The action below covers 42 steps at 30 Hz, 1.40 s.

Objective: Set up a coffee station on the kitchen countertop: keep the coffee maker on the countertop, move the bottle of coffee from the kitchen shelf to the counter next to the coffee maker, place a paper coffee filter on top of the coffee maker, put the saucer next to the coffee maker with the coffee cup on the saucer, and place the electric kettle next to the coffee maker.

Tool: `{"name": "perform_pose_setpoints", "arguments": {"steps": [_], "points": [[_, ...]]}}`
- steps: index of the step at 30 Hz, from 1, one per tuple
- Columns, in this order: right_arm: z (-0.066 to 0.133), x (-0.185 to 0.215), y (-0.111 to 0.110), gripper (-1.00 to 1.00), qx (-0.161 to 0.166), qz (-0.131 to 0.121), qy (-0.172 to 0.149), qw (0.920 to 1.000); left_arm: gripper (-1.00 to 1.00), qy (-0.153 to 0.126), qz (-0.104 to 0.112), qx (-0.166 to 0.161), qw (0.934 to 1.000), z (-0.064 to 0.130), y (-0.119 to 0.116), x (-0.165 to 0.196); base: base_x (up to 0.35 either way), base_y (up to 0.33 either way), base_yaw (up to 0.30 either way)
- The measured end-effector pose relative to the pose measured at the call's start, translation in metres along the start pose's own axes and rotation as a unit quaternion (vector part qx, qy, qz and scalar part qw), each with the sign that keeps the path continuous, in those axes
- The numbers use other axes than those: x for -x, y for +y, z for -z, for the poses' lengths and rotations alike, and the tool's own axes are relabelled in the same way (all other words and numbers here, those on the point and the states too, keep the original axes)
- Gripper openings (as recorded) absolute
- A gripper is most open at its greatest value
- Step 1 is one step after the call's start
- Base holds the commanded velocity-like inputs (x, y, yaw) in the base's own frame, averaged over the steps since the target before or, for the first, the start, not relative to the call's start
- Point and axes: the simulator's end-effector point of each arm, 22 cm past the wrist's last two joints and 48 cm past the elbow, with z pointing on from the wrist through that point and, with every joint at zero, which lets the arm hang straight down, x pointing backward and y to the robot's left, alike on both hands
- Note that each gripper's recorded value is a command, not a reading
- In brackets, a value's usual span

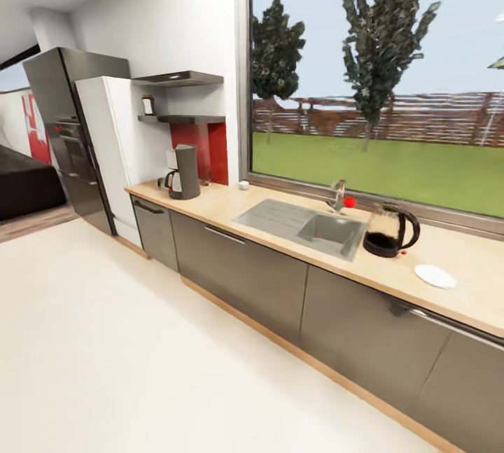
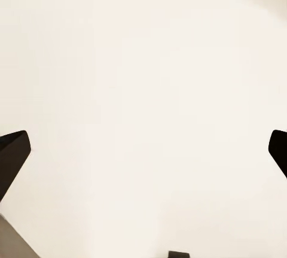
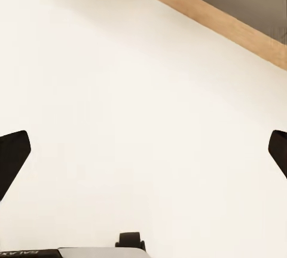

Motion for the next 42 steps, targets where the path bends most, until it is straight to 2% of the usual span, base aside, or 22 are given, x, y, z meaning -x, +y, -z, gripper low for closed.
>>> {"name": "perform_pose_setpoints", "arguments": {"steps": [42], "points": [[0.0, -0.0005, 0.0001, 1.0, 0.0, 0.0, 0.001, 1.0, 1.0, -0.001, -0.001, 0.003, 1.0, -0.0001, 0.0051, 0.0006, 0.338, 0.0, 0.276]]}}
